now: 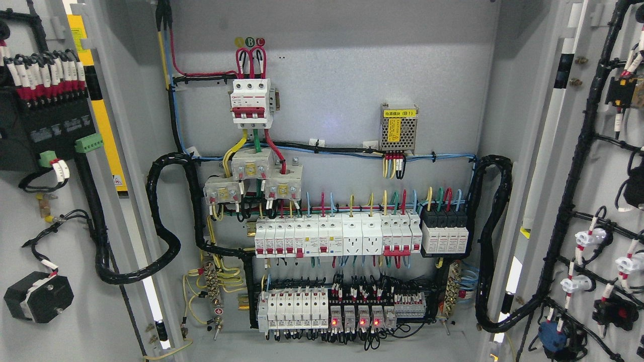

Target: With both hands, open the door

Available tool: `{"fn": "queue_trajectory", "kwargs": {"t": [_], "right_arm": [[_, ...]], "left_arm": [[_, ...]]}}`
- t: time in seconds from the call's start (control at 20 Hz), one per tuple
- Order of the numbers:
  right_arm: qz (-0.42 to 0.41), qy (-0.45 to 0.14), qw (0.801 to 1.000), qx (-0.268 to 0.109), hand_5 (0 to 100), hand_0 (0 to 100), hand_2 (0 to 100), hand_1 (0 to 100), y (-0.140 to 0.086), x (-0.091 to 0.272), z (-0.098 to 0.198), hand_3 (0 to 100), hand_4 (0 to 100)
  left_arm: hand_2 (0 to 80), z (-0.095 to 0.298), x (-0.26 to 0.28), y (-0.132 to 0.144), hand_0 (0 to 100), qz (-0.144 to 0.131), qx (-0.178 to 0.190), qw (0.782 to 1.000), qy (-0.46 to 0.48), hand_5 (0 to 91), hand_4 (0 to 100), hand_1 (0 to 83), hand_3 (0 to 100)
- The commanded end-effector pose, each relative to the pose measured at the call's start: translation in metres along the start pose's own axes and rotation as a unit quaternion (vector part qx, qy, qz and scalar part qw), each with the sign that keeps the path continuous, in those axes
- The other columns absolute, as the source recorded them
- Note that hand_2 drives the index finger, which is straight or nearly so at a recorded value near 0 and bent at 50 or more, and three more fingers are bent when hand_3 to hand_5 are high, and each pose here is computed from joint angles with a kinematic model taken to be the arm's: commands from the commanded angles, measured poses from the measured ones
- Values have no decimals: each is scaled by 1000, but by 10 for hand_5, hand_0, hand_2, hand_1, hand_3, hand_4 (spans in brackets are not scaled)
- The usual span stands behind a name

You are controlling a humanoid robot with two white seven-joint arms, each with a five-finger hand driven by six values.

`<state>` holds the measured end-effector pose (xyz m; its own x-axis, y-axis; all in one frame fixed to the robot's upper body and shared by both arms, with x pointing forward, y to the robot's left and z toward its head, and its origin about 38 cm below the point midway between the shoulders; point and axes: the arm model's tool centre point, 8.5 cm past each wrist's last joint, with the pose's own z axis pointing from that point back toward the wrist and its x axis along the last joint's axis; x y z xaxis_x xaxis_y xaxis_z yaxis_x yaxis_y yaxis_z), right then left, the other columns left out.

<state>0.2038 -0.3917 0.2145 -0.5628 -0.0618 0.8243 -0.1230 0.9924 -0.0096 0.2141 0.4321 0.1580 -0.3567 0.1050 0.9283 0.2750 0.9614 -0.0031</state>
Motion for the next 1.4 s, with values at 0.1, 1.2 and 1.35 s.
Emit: {"fn": "queue_trajectory", "kwargs": {"t": [0.1,1.2,1.35], "right_arm": [[7,-4,1000,-23,0,200,0,124,-16,7,5,0,0],[-14,10,1000,10,0,202,0,123,-6,4,6,0,0],[-17,5,1000,22,0,202,0,122,-2,6,2,0,0]], "left_arm": [[0,5,10,63,0,-36,33,998,27,0,0,0,0],[0,-8,25,124,0,-28,68,997,29,0,0,0,0],[0,-11,29,126,0,-31,64,997,30,0,0,0,0]]}}
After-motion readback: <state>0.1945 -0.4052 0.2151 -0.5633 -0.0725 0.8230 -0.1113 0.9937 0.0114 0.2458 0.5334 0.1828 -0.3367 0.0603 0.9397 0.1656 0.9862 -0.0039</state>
